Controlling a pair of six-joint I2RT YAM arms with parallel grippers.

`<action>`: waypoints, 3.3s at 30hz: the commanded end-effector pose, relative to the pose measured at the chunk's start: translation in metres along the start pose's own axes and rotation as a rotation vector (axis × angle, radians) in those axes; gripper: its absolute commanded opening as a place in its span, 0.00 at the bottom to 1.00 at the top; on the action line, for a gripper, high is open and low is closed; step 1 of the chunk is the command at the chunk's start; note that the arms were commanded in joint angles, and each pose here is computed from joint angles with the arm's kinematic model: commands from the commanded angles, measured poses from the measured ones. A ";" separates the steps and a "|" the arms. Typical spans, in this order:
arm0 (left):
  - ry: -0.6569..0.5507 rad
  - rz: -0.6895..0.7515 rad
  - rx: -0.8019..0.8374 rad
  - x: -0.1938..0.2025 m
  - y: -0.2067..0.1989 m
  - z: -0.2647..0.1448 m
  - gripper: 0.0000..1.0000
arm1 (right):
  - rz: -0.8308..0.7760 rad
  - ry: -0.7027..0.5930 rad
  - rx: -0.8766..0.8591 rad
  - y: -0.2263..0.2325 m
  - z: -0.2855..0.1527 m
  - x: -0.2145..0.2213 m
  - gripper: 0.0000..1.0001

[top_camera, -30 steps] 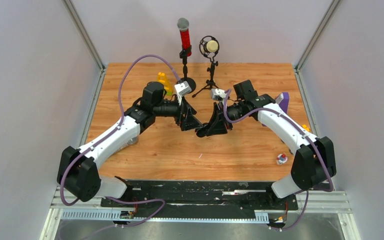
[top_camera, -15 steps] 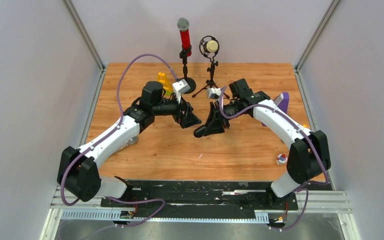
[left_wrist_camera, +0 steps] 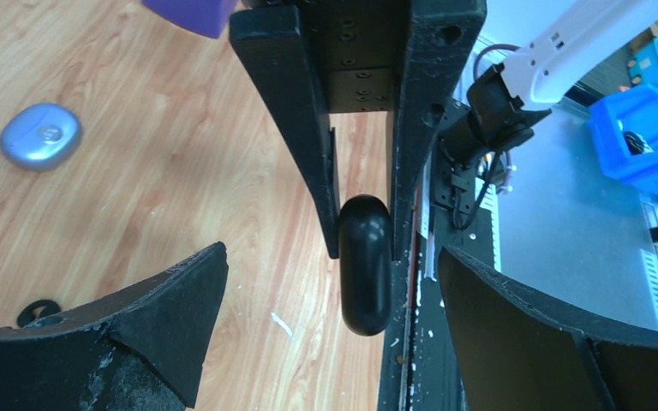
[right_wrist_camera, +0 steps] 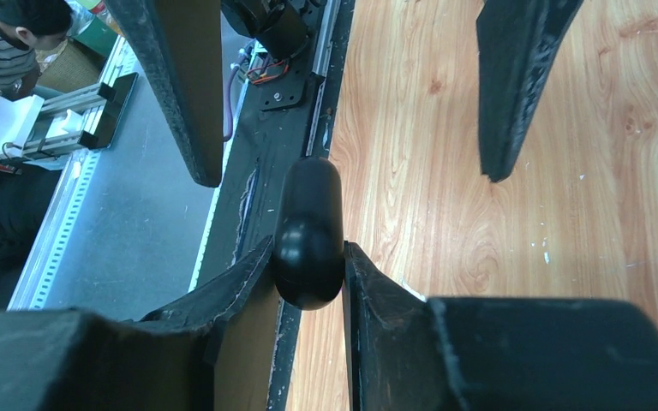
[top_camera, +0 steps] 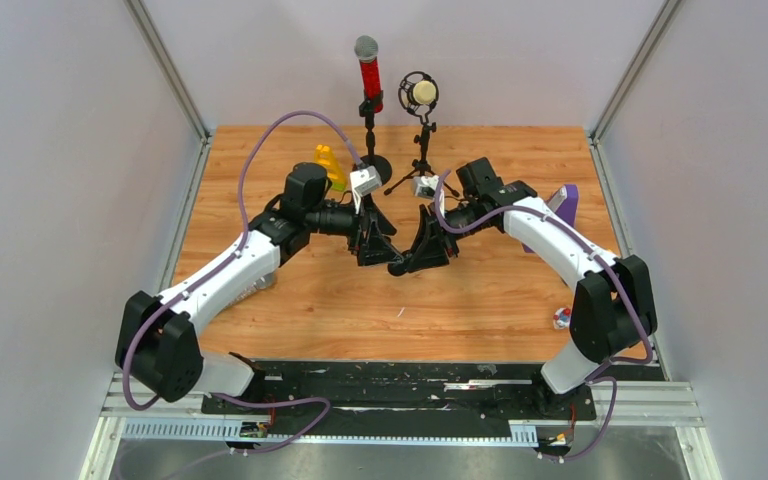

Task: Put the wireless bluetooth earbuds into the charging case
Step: Open the charging case.

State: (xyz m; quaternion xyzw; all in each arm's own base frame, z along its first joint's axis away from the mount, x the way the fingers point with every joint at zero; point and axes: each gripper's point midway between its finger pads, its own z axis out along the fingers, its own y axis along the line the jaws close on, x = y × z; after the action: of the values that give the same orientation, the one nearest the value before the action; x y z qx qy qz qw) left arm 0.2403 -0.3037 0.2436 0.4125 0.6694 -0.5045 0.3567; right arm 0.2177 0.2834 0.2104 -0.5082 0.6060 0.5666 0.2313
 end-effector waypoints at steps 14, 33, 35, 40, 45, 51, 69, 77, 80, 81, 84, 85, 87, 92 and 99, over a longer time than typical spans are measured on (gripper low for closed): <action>0.059 0.011 0.134 0.011 -0.018 0.009 0.68 | -0.064 -0.050 0.082 -0.011 -0.015 -0.033 0.00; 0.030 0.015 0.067 0.001 -0.013 0.010 0.06 | -0.058 -0.080 0.067 -0.005 -0.020 -0.041 0.40; 0.020 0.025 0.049 -0.001 -0.012 0.009 0.05 | -0.040 -0.094 0.061 -0.005 -0.024 -0.042 0.49; 0.001 0.042 0.028 -0.004 -0.011 0.007 0.04 | 0.012 -0.138 0.035 -0.008 -0.034 -0.044 0.55; -0.006 0.042 0.018 -0.006 -0.009 0.006 0.04 | 0.029 -0.151 0.008 -0.007 -0.034 -0.041 0.58; -0.008 0.043 0.017 -0.006 -0.009 0.006 0.04 | 0.057 -0.151 -0.012 -0.009 -0.030 -0.038 0.56; -0.014 0.042 0.015 -0.005 -0.008 0.005 0.04 | 0.067 -0.135 -0.044 -0.008 -0.018 -0.032 0.39; -0.011 0.038 0.016 -0.004 -0.007 0.005 0.04 | 0.065 -0.139 -0.053 -0.005 -0.018 -0.034 0.38; -0.012 0.038 0.015 -0.005 -0.007 0.005 0.04 | 0.066 -0.137 -0.053 -0.006 -0.017 -0.033 0.30; -0.011 0.037 0.016 -0.004 -0.007 0.005 0.04 | 0.067 -0.135 -0.054 -0.006 -0.016 -0.033 0.26; -0.011 0.038 0.014 -0.004 -0.007 0.005 0.05 | 0.068 -0.134 -0.057 -0.005 -0.015 -0.033 0.16; -0.011 0.038 0.015 -0.004 -0.007 0.005 0.05 | 0.067 -0.133 -0.059 -0.005 -0.015 -0.033 0.14; -0.012 0.040 0.016 -0.004 -0.007 0.005 0.05 | 0.065 -0.134 -0.060 -0.005 -0.015 -0.033 0.14; -0.010 0.037 0.017 -0.003 -0.008 0.005 0.11 | 0.067 -0.138 -0.072 -0.003 -0.015 -0.034 0.13; -0.021 0.027 0.010 -0.008 -0.005 0.003 0.76 | 0.059 -0.129 -0.048 -0.007 -0.014 -0.030 0.12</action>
State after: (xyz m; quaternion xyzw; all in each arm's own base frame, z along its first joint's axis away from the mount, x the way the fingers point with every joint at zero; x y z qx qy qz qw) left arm 0.2359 -0.3107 0.2344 0.4124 0.6762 -0.5066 0.3407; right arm 0.2443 0.2795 0.2311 -0.4455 0.6136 0.6082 0.2346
